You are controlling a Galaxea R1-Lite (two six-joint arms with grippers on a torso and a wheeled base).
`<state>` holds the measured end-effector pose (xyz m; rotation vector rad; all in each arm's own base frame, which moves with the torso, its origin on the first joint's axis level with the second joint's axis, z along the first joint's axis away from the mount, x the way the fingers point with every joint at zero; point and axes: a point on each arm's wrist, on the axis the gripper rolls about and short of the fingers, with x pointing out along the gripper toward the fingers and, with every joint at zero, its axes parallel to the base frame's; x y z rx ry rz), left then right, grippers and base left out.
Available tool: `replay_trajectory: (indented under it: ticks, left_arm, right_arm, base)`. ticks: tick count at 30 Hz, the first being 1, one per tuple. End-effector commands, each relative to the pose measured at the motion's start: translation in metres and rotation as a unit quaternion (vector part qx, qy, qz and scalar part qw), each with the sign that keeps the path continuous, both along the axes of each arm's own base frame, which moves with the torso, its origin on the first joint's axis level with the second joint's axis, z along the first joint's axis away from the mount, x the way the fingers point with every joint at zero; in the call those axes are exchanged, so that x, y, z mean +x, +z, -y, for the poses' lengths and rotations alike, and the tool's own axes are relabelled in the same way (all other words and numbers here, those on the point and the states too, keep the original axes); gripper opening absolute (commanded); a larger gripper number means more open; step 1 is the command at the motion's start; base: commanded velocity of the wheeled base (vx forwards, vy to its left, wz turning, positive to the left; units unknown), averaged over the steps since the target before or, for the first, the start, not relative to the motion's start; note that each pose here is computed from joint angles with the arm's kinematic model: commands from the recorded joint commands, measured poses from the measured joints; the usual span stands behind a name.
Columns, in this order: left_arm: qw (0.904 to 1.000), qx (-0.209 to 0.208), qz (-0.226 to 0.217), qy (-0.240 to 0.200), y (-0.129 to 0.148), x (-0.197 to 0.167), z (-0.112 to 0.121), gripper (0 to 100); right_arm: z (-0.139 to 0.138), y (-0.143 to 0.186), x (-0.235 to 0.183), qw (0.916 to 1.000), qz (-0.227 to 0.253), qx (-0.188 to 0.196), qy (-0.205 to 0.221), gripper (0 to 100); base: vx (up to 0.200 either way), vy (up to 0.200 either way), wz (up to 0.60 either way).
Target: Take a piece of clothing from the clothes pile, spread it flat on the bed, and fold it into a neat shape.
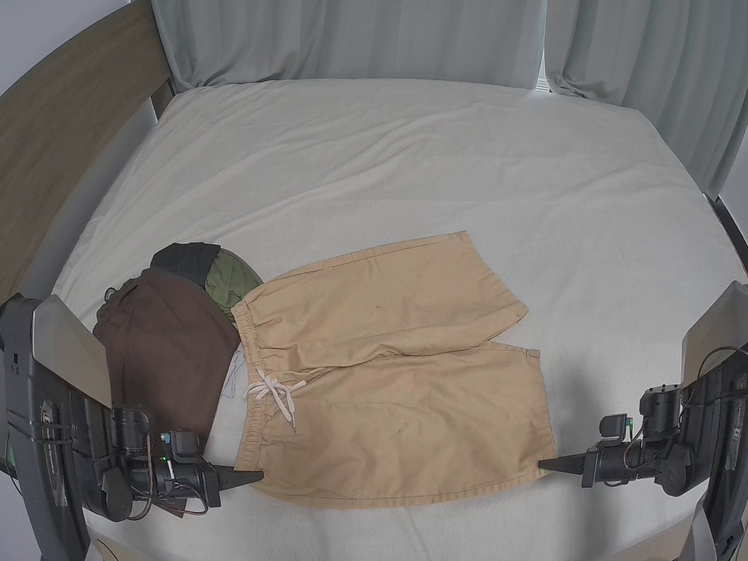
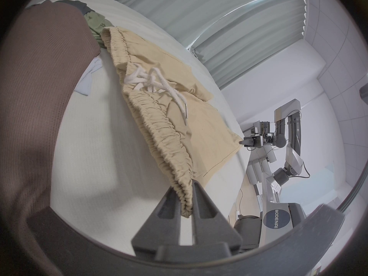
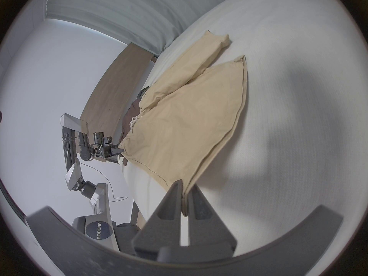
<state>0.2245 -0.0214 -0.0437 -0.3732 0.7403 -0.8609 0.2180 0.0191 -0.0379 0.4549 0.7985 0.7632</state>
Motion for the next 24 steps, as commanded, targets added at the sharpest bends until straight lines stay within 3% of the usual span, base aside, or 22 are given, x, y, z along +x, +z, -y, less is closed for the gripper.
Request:
replay_trajectory:
  ticks: [1,24]
  left_arm:
    - [0.9999,-0.001,0.014,-0.004,0.002,0.005,0.002,0]
    - [0.9957,-0.024,0.078,0.044,0.022,0.048,-0.006,0]
  right_arm:
    - [0.0,0.009,0.002,0.9998,0.021,0.001,0.0,0]
    - [0.003,0.036,0.022,0.9952,0.097,0.013,-0.01,0]
  base:
    - [0.0,0.0,0.0]
    - [0.0,0.0,0.0]
